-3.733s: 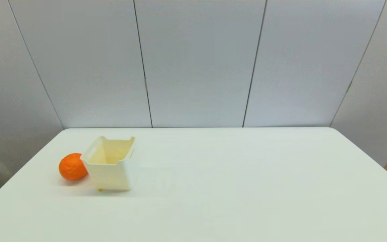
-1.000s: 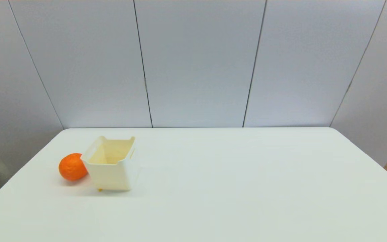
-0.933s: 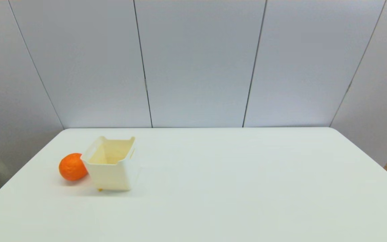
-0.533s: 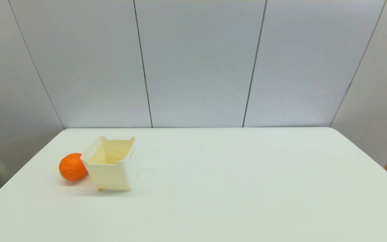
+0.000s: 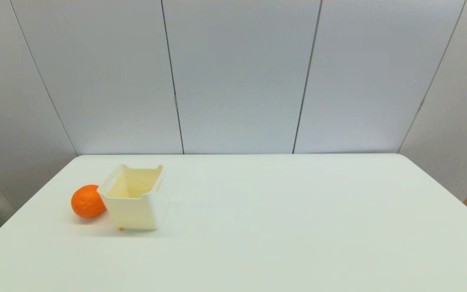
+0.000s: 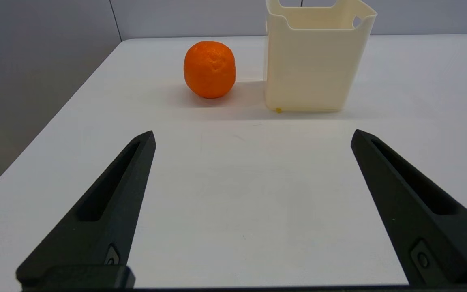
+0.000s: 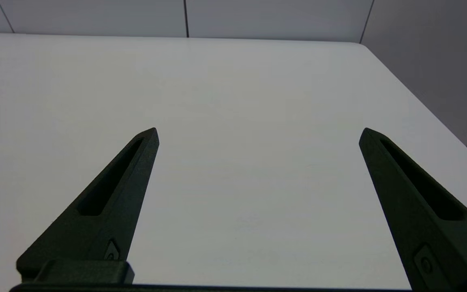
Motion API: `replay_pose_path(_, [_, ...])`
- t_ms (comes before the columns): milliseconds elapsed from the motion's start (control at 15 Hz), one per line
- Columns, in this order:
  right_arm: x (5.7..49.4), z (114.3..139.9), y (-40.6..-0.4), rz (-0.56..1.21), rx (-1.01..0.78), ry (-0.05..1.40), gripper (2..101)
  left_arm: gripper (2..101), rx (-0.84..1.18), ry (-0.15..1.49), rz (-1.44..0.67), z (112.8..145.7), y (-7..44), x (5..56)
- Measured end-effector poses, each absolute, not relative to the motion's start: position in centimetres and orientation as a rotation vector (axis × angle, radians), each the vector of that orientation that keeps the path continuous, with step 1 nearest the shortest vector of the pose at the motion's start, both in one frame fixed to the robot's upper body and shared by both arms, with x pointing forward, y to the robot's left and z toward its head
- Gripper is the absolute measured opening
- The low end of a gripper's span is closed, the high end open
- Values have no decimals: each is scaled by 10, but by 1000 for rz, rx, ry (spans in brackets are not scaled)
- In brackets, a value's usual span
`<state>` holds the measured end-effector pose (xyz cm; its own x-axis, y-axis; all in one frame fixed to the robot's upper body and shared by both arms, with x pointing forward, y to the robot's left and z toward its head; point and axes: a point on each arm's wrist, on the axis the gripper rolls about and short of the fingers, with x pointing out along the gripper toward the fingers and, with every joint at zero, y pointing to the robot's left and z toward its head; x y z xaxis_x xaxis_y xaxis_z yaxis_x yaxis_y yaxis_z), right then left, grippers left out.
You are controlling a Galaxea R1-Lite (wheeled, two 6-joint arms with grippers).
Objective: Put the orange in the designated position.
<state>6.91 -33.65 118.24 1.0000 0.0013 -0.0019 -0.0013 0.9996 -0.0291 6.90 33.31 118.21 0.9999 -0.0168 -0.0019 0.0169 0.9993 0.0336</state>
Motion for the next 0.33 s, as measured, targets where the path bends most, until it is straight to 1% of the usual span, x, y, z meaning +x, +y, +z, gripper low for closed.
replay_pose_path(333, [69,1182,-336,0,-24,3,980,978,33,2,-16,1182,333,69])
